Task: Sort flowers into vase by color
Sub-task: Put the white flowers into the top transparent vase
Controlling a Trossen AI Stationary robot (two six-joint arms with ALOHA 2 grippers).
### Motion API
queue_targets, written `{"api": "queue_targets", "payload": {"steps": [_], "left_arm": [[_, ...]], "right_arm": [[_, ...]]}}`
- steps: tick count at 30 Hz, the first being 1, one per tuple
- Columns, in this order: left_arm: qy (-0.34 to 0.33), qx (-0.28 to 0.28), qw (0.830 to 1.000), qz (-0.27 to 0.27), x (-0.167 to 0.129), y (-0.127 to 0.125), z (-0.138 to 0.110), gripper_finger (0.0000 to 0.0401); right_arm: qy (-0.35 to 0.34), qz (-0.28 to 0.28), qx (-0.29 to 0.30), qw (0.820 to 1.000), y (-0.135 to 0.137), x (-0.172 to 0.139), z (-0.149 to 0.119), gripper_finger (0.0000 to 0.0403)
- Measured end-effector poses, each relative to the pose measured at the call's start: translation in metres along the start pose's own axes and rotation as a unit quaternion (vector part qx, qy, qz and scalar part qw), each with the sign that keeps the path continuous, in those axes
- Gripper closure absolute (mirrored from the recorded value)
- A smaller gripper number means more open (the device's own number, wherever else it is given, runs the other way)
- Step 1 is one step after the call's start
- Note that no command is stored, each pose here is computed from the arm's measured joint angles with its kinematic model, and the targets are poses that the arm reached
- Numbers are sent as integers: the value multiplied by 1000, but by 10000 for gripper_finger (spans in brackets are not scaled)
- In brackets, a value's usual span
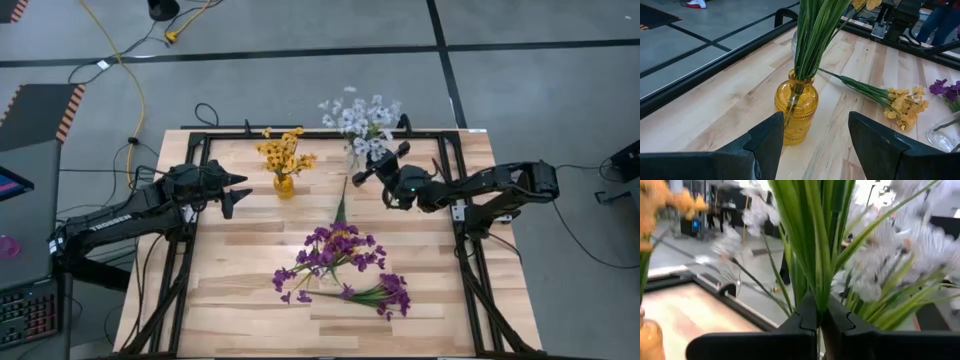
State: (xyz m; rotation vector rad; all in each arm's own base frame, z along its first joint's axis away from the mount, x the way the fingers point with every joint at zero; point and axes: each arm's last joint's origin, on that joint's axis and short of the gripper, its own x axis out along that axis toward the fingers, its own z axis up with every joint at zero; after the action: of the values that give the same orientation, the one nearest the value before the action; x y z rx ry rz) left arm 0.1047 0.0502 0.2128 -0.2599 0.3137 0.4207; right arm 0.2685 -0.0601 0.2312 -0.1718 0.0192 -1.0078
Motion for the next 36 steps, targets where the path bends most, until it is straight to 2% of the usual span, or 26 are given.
{"api": "queue_targets", "payload": {"steps": [17, 26, 36], "left_arm": [[0, 0, 1000, 0, 0, 0, 0, 191], [0, 0, 1000, 0, 0, 0, 0, 191], [0, 0, 1000, 0, 0, 0, 0, 191]], "right_arm": [[84, 8, 1, 996, 3, 1, -20, 368], [105, 11, -22, 994, 3, -1, -25, 366], [110, 12, -29, 993, 3, -1, -26, 336]]}}
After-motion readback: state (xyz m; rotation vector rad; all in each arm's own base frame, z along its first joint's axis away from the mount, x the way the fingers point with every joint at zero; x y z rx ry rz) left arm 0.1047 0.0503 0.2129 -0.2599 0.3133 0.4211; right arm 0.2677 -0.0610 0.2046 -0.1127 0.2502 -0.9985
